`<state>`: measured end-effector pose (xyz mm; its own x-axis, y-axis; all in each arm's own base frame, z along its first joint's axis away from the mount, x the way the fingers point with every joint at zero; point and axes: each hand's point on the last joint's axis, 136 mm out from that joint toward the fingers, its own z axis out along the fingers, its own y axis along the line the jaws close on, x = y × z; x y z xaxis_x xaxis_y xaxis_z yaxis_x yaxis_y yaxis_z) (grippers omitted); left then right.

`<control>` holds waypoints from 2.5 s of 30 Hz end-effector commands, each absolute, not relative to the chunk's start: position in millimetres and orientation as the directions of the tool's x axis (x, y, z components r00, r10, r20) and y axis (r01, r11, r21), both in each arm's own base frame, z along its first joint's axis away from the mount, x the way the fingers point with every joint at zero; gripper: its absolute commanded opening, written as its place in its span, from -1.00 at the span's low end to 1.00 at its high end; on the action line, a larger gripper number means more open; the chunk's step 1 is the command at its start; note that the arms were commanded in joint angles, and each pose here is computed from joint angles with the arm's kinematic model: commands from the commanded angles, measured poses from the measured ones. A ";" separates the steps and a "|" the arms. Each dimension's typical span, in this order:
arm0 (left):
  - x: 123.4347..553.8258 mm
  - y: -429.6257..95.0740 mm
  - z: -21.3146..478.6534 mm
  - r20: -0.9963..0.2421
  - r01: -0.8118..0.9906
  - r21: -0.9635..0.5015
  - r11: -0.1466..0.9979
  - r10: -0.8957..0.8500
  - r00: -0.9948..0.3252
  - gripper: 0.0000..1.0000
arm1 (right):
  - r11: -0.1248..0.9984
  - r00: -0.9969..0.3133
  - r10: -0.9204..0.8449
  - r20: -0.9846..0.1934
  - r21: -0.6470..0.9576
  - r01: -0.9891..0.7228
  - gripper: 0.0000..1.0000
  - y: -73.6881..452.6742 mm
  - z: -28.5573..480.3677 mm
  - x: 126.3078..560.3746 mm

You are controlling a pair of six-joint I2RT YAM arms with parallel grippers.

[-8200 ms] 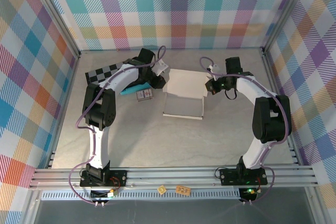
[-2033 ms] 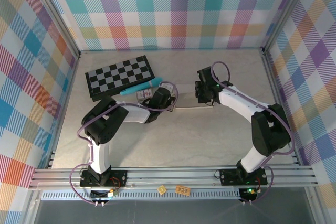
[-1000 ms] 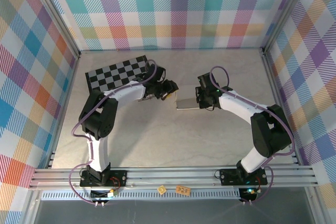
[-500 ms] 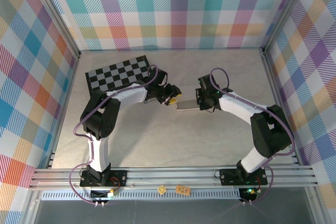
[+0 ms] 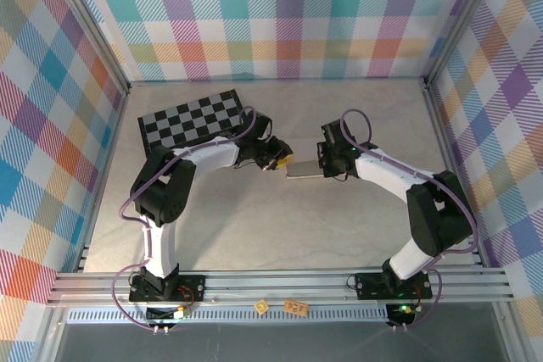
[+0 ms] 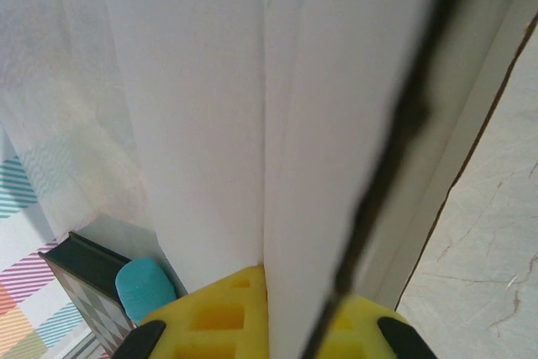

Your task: Fold the paper box

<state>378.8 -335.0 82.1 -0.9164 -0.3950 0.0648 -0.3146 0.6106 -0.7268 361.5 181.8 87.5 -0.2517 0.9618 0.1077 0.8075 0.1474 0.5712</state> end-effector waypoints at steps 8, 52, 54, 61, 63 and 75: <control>361.9 -350.6 98.6 0.072 -0.264 -0.745 0.613 -0.319 -0.945 -0.55 | 0.193 -0.286 0.950 0.127 0.482 0.855 -0.84 184.3 64.0 336.9; 349.5 -316.4 50.8 -0.016 -0.177 -0.551 0.815 -0.222 -0.975 -0.66 | 0.790 -0.966 0.259 0.027 0.569 0.228 0.18 118.5 98.1 370.5; 349.5 -316.0 49.0 -0.016 -0.175 -0.547 0.819 -0.220 -0.975 -0.65 | 0.788 -0.966 0.255 0.042 0.570 0.233 0.13 119.9 94.2 368.6; 352.7 -317.9 49.8 -0.018 -0.170 -0.543 0.822 -0.214 -0.977 -0.65 | 0.799 -0.967 0.245 0.063 0.552 0.239 0.07 119.0 84.3 359.6; 353.8 -318.4 50.9 -0.021 -0.168 -0.544 0.822 -0.214 -0.977 -0.65 | 0.808 -0.969 0.235 0.071 0.539 0.235 0.07 119.4 80.5 355.7; 355.6 -320.3 52.9 -0.023 -0.162 -0.547 0.822 -0.208 -0.978 -0.64 | 0.820 -0.977 0.195 0.081 0.533 0.208 -0.05 127.5 70.0 357.6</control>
